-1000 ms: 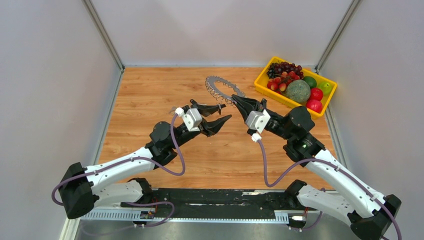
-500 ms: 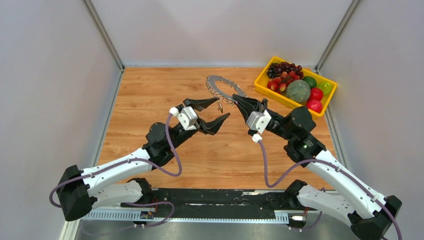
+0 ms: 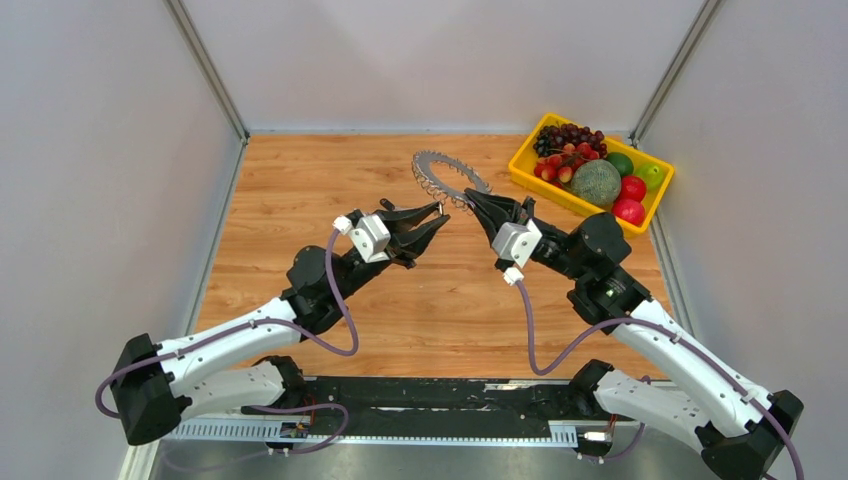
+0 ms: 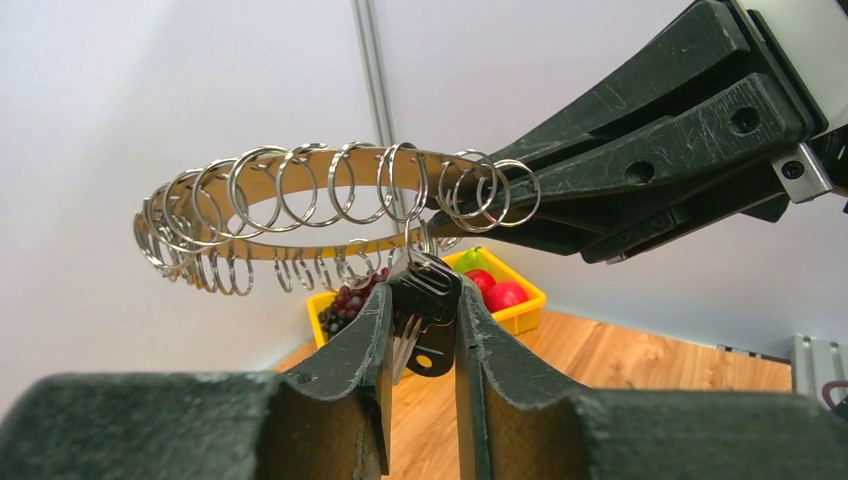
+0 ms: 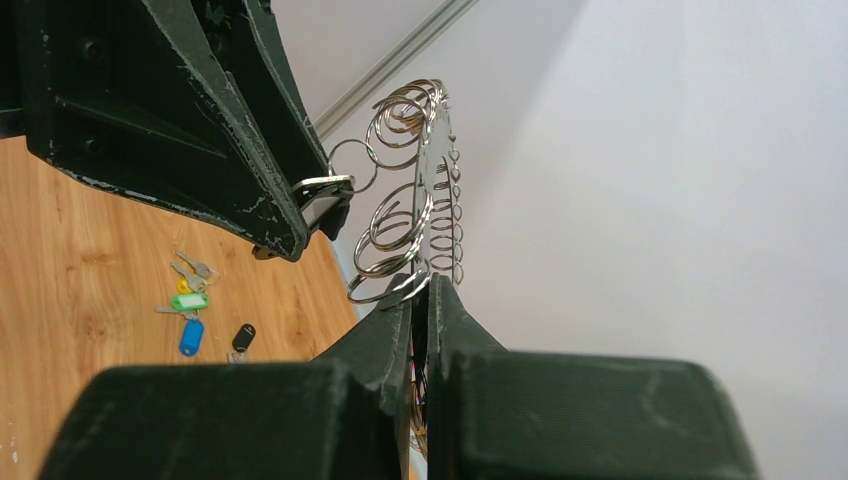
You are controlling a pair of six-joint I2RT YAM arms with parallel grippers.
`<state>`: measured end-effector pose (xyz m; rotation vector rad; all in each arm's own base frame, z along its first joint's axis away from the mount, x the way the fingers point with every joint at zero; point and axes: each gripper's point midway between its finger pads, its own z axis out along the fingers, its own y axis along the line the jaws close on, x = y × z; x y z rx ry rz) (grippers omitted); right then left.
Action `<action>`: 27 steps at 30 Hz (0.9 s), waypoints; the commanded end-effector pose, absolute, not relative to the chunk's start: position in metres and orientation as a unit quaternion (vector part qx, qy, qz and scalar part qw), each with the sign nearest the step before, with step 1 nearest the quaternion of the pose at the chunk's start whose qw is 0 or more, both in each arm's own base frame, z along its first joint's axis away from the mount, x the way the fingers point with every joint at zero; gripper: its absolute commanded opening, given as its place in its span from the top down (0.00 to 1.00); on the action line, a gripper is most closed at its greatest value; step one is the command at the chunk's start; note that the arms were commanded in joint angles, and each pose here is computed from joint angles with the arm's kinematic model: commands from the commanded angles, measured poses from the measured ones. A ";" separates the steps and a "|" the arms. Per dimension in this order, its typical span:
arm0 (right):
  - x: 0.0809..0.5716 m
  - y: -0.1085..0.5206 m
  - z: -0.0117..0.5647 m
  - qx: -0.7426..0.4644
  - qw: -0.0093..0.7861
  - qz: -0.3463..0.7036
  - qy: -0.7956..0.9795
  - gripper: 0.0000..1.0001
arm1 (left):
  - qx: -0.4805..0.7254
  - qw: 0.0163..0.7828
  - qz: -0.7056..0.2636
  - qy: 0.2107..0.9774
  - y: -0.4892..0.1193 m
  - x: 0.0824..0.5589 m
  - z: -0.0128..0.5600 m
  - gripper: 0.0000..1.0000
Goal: Remove the keys from the keyring
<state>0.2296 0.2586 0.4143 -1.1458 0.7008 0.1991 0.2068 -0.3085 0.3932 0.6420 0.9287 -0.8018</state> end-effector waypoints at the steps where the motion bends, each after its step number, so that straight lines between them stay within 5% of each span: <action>1: 0.223 0.257 0.440 -0.514 0.802 0.087 0.292 1.00 | 0.301 0.776 -0.374 0.408 -0.311 0.202 0.413 0.82; 5: 0.224 0.257 0.440 -0.514 0.801 0.087 0.294 1.00 | 0.303 0.777 -0.367 0.412 -0.308 0.202 0.412 0.97; 11: 0.227 0.257 0.438 -0.509 0.800 0.091 0.305 1.00 | 0.318 0.759 -0.365 0.435 -0.308 0.200 0.405 1.00; 12: 0.227 0.256 0.438 -0.507 0.800 0.090 0.307 1.00 | 0.319 0.758 -0.366 0.436 -0.308 0.200 0.407 0.97; 15: 0.227 0.256 0.440 -0.504 0.801 0.093 0.309 1.00 | 0.319 0.753 -0.367 0.444 -0.308 0.201 0.404 0.56; 17: 0.228 0.256 0.441 -0.504 0.801 0.095 0.311 1.00 | 0.311 0.756 -0.369 0.443 -0.308 0.202 0.404 0.41; 27: 0.233 0.258 0.439 -0.501 0.798 0.096 0.322 1.00 | 0.247 0.761 -0.372 0.471 -0.305 0.210 0.403 0.48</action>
